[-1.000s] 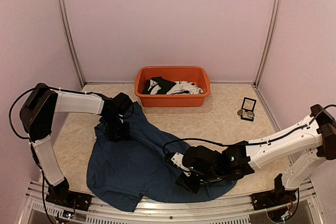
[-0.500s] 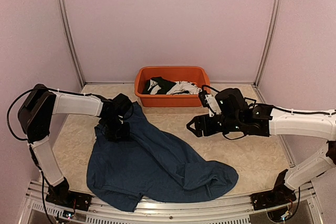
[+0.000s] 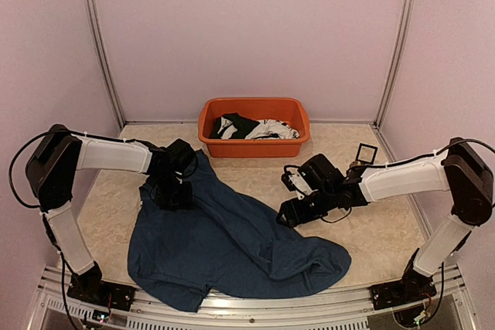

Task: Pin the brooch onto the clothing
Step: Flatten out the crumpled clothing at the center of the board.

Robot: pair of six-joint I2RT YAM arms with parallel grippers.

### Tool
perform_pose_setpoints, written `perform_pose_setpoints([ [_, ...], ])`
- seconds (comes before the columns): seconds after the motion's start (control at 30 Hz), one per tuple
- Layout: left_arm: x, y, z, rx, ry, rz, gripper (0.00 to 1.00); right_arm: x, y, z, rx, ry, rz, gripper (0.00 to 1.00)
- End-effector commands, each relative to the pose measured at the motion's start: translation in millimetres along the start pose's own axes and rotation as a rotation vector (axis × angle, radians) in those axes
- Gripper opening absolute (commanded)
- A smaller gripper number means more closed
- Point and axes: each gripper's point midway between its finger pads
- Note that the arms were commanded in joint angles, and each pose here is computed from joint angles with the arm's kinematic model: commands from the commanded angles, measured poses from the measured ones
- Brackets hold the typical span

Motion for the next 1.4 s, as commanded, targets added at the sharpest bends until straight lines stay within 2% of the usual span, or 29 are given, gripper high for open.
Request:
perform_pose_setpoints([
  [0.0, -17.1, 7.4, -6.7, 0.019, 0.049, -0.004, 0.52, -28.4, 11.4, -17.5, 0.121, 0.093, 0.01, 0.61],
  [0.1, -16.9, 6.9, -5.3, 0.014, 0.045, -0.002, 0.52, -35.8, 16.1, -23.2, 0.159, 0.121, 0.012, 0.53],
  [0.13, -16.9, 6.3, -5.2, 0.013, 0.044, -0.002, 0.52, -36.4, 15.9, -23.8, 0.16, 0.123, 0.011, 0.44],
  [0.23, -18.4, 5.9, -6.1, 0.014, 0.047, -0.004, 0.52, -31.3, 11.0, -22.3, 0.142, 0.106, 0.0, 0.02],
  [0.27, -18.4, 5.1, -6.0, 0.013, 0.044, -0.006, 0.52, -26.2, 6.0, -20.2, 0.119, 0.092, -0.004, 0.0],
  [0.37, -18.6, 5.4, -7.8, 0.018, 0.046, -0.009, 0.52, -1.7, -24.7, -4.8, -0.051, 0.077, 0.024, 0.0],
  [0.53, -17.8, 6.9, -9.7, 0.031, 0.043, -0.011, 0.51, 79.1, -82.1, 50.9, -0.508, 0.015, 0.169, 0.0],
  [0.6, -18.2, 6.8, -9.6, 0.031, 0.043, -0.01, 0.51, 104.6, -78.7, 66.9, -0.608, -0.023, 0.255, 0.0],
  [0.7, -20.1, 8.9, -9.3, 0.034, 0.043, -0.009, 0.5, 114.3, -43.0, 67.3, -0.626, -0.044, 0.394, 0.0],
  [0.8, -21.8, 11.9, -9.4, 0.04, 0.042, -0.005, 0.5, 86.5, 7.4, 45.4, -0.583, 0.006, 0.554, 0.0],
  [1.0, -25.0, 21.2, -4.7, 0.056, 0.028, 0.011, 0.48, -15.7, 107.6, 10.0, -0.438, 0.164, 0.901, 0.0],
  [1.13, -27.6, 27.2, -4.7, 0.068, 0.027, 0.016, 0.47, -56.8, 151.9, 15.6, -0.231, 0.198, 0.932, 0.0],
  [1.2, -28.9, 28.4, -5.7, 0.071, 0.03, 0.016, 0.47, -61.0, 159.1, 25.9, -0.165, 0.191, 0.888, 0.18],
  [1.3, -29.7, 28.4, -5.2, 0.068, 0.031, 0.017, 0.47, -42.4, 159.5, 47.5, -0.1, 0.118, 0.768, 0.5],
  [1.37, -29.4, 27.6, -4.7, 0.065, 0.031, 0.014, 0.47, -21.8, 157.0, 64.4, -0.034, 0.04, 0.657, 0.56],
])
Point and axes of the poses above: each gripper's point midway between its finger pads, its own z axis back along the fingers, its own y axis along the line the jaws close on, x = y × z, and after that the axes turned 11 degrees about z, right-handed
